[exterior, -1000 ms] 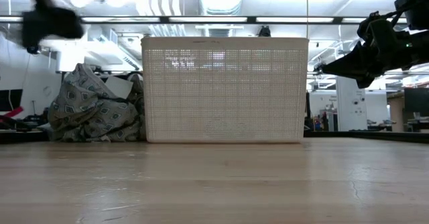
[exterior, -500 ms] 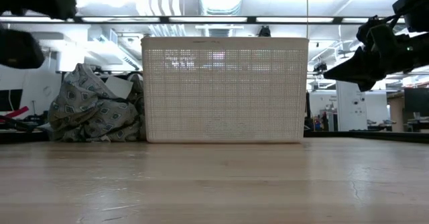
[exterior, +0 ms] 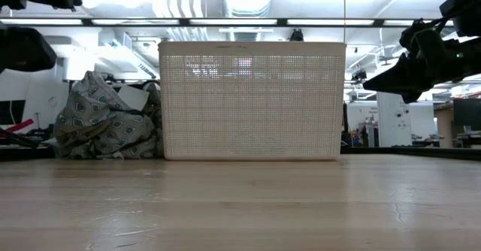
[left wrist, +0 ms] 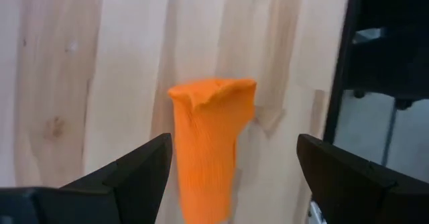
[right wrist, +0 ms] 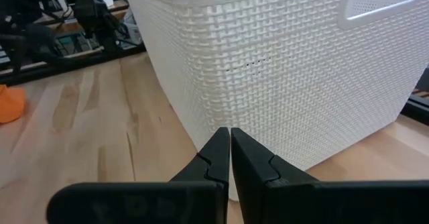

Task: Pick & place medical supplies in basket/bin
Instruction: Put the orange bandage into the white bin

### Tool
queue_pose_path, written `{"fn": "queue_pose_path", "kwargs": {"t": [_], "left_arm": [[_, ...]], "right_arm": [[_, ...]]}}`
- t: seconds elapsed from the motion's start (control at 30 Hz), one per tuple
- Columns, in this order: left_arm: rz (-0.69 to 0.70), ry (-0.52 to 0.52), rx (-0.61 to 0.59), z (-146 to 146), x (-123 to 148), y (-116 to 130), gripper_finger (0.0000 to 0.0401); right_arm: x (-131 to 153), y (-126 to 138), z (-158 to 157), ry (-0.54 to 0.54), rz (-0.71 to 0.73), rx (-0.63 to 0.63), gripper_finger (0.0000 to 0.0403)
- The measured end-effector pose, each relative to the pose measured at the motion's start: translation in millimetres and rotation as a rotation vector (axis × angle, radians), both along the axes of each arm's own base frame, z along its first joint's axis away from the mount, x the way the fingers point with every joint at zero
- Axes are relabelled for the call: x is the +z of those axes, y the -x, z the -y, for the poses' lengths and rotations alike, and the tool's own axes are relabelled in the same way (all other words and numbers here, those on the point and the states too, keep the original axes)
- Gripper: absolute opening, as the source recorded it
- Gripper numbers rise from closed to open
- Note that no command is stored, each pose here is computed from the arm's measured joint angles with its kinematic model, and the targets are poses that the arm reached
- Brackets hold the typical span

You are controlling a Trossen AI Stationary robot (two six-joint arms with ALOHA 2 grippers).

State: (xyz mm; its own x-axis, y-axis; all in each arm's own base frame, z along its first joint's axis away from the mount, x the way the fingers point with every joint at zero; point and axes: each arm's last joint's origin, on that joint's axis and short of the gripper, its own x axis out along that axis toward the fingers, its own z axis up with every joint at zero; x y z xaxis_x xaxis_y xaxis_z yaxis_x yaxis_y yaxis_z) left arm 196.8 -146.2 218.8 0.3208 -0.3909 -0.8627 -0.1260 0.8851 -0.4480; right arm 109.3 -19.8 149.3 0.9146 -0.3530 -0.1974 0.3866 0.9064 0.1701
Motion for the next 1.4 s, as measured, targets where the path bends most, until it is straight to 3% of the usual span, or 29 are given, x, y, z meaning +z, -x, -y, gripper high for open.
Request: {"fn": "queue_pose_path", "kwargs": {"t": [0.4, 0.7, 1.07, 1.2, 1.4], "left_arm": [[-0.182, -0.150, -0.046, 25, -24, -23, 0.0303], [-0.229, -0.187, -0.111, 54, -39, -14, 0.0303], [-0.320, -0.265, -0.119, 56, -73, -12, 0.0299], [-0.323, -0.271, -0.118, 56, -73, -13, 0.0265], [-0.310, -0.269, -0.111, 54, -65, -12, 0.0164]], "right_arm": [[0, 0, 0, -0.002, 0.003, -0.001, 0.0008], [0, 0, 0, 0.001, 0.001, -0.001, 0.0008], [0, 0, 0, -0.003, 0.002, -0.002, 0.0008], [0, 0, 0, -0.003, 0.002, -0.002, 0.0008], [0, 0, 0, 0.000, 0.001, -0.001, 0.0009]]}}
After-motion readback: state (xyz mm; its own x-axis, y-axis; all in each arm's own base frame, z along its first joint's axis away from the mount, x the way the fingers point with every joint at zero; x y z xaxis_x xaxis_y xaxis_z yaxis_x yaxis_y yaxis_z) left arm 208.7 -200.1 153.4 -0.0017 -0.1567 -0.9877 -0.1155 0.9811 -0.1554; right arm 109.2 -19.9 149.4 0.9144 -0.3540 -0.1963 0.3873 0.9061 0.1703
